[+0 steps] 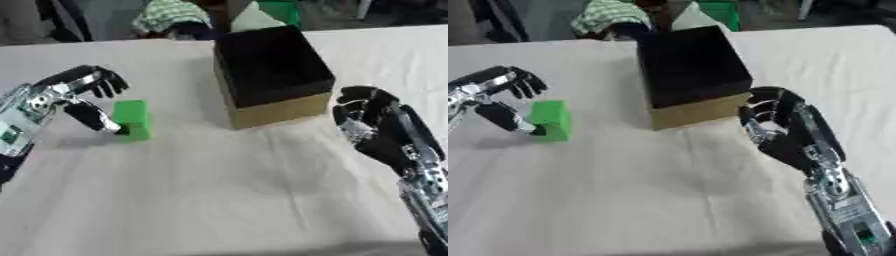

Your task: Pick up objects on the table and place them in the box.

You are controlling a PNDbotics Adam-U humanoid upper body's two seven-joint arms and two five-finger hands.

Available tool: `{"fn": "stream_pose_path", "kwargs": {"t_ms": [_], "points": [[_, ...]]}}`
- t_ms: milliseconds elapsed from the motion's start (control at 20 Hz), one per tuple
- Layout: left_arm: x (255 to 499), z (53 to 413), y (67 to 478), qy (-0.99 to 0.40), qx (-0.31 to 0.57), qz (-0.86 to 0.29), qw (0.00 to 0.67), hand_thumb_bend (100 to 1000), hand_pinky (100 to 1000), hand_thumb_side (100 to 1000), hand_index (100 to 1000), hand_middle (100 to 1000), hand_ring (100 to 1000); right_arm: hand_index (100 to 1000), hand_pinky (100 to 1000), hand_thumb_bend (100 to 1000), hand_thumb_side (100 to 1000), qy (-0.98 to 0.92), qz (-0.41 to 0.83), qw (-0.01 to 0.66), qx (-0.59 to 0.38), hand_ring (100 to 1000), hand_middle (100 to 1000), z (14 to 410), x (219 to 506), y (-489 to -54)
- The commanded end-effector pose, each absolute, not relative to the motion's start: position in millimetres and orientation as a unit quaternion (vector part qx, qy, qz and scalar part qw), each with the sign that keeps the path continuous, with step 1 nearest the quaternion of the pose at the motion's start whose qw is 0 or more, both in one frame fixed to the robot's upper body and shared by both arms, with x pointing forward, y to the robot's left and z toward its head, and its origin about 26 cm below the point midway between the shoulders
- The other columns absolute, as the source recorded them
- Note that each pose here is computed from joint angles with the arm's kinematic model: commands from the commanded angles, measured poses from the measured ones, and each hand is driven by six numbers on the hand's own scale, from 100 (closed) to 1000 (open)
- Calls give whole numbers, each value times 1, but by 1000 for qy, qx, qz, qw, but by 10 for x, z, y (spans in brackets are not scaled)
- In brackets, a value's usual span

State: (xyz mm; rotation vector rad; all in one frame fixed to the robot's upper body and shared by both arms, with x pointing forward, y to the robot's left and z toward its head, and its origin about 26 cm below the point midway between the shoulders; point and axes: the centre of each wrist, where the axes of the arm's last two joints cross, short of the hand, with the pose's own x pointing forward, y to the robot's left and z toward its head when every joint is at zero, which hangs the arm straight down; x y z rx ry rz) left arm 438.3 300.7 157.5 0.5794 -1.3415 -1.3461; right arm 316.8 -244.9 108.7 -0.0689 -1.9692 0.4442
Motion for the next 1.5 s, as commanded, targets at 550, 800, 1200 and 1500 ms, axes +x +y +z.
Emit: {"fn": "stream_pose_path", "kwargs": {"t_ms": [550, 800, 1200, 1500], "points": [[4484, 1504, 3080, -550, 259, -567, 555, 742, 702, 179, 766, 645, 682, 762, 610, 262, 326, -829, 191, 525, -29, 638, 642, 1136, 3169, -2475], [4501, 1469, 3068, -546, 262, -570, 555, 741, 695, 178, 722, 587, 660, 762, 610, 261, 327, -828, 191, 526, -28, 637, 641, 1133, 3170, -2470], [4502, 1507, 3013, -584, 288, -532, 541, 579, 636, 100, 525, 385, 565, 763, 610, 259, 329, -828, 191, 527, -28, 637, 641, 1125, 3172, -2470], [4468, 1693, 2922, -632, 295, -488, 525, 537, 621, 100, 491, 348, 549, 763, 610, 258, 329, -828, 191, 527, -28, 637, 641, 1122, 3173, -2470]]}}
